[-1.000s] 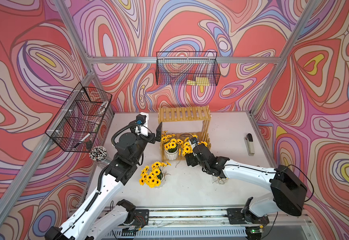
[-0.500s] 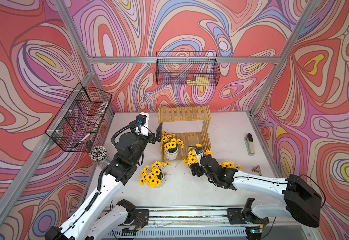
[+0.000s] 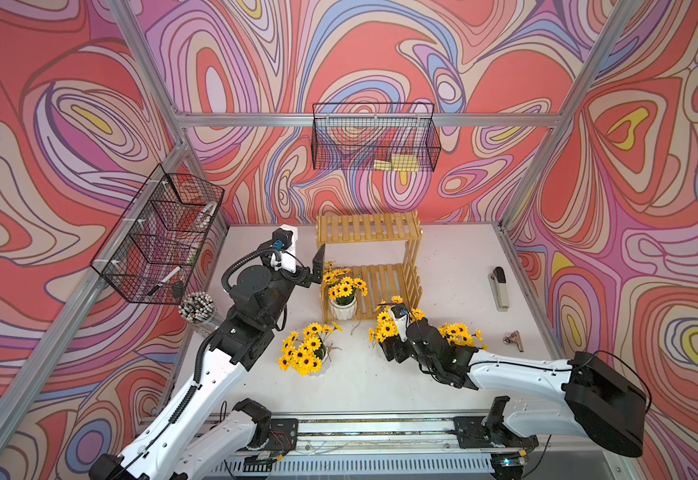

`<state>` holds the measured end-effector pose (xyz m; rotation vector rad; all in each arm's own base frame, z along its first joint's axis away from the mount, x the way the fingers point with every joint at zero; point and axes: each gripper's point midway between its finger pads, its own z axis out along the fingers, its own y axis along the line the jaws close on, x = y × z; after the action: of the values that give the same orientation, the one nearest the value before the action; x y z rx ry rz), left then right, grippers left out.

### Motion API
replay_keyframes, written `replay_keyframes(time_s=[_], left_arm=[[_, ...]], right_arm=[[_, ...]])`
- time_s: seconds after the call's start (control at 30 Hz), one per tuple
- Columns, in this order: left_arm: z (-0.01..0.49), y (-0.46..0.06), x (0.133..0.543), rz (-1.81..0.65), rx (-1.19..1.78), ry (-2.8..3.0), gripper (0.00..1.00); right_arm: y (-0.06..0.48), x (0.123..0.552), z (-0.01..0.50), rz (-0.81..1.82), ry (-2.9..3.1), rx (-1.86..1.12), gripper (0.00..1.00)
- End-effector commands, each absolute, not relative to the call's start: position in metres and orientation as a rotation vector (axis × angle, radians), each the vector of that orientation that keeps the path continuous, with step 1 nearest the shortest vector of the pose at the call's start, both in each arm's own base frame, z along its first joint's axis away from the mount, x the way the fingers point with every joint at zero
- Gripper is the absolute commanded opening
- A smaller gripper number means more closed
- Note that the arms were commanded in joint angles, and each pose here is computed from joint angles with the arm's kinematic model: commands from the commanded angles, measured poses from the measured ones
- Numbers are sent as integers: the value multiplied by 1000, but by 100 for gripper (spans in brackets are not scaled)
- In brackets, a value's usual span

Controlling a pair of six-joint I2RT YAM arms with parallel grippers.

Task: Take the sunflower pots off the shelves
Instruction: Place the sunflower pot at the center of the board.

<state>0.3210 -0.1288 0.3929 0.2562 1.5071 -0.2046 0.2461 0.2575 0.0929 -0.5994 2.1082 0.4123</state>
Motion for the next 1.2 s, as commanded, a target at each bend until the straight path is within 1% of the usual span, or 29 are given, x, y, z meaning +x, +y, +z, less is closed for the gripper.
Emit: replay_keyframes(time_s=[0.0, 0.5, 0.6, 0.73, 0.8, 0.87, 1.03, 1.17], left_arm=[[401, -127, 318, -221, 242, 1475, 100], [399, -127, 318, -212, 245, 1475, 100], [399, -127, 319, -213, 244, 1475, 100], [398, -126, 319, -209, 244, 1476, 100], [398, -126, 319, -208, 246, 1477, 100], [398, -126, 319, -209, 245, 1477, 100], [398, -127, 319, -208, 247, 1477, 100], [398, -126, 319, -207, 247, 1477, 100]], right_arm=[[270, 247, 110, 468, 2030, -601, 30], [269, 236, 86, 422, 2076, -666, 40], [268, 234, 85, 422, 2080, -665, 44], [267, 233, 85, 417, 2081, -663, 55], [267, 232, 87, 416, 2077, -663, 63], [266, 232, 88, 417, 2073, -662, 69], [265, 231, 92, 417, 2061, -657, 82], [264, 231, 94, 415, 2056, -655, 94]])
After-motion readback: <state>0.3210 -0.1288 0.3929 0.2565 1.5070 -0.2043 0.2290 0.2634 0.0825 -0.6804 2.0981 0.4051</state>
